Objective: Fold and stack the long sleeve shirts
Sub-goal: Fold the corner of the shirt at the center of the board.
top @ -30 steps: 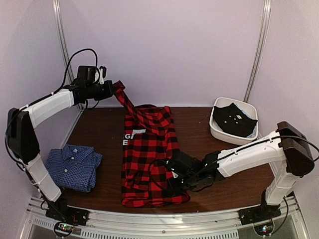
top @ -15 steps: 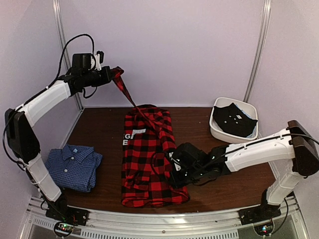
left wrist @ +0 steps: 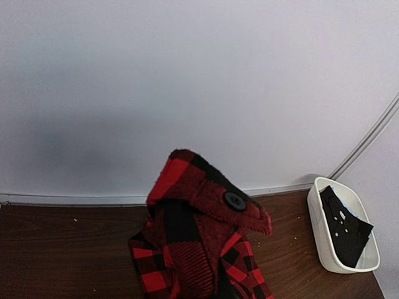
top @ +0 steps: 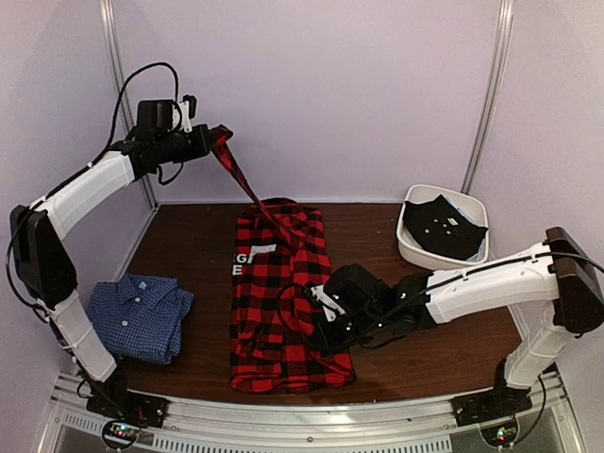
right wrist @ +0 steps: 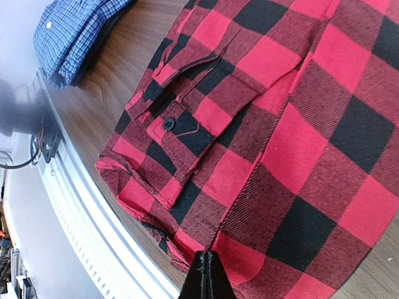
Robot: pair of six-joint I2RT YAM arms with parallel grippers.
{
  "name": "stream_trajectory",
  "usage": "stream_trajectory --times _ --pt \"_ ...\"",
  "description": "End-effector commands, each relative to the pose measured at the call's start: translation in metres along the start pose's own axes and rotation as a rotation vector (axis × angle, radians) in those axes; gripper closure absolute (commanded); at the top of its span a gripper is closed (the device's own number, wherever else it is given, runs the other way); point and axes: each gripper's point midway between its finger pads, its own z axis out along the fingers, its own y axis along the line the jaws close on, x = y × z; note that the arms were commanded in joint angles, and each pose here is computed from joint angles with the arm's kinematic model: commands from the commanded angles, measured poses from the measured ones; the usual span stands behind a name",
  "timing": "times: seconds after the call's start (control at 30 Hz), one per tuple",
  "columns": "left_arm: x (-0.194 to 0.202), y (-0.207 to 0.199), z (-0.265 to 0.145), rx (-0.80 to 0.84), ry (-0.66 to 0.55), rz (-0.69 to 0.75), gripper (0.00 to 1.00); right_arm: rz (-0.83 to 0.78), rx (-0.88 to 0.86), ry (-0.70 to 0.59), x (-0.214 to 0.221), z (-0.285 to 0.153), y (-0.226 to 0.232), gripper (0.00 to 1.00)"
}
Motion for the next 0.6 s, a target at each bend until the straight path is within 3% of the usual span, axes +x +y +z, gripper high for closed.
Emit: stream_trajectory --times 0.0,0.33,0.57 --pt "-0.015 0.005 -0.026 -0.044 -0.071 0.036 1.0 -0.037 -0.066 0.028 0.004 0.008 0.016 1.0" --pt "0.026 0.026 -0.045 -0.118 -0.022 0.019 1.0 -0.052 -0.077 0.077 0.02 0.018 0.017 1.0" --pt "0.029 0.024 -0.063 -0.112 -0.041 0.018 1.0 -0.05 -0.079 0.092 0.027 0.023 0.015 1.0"
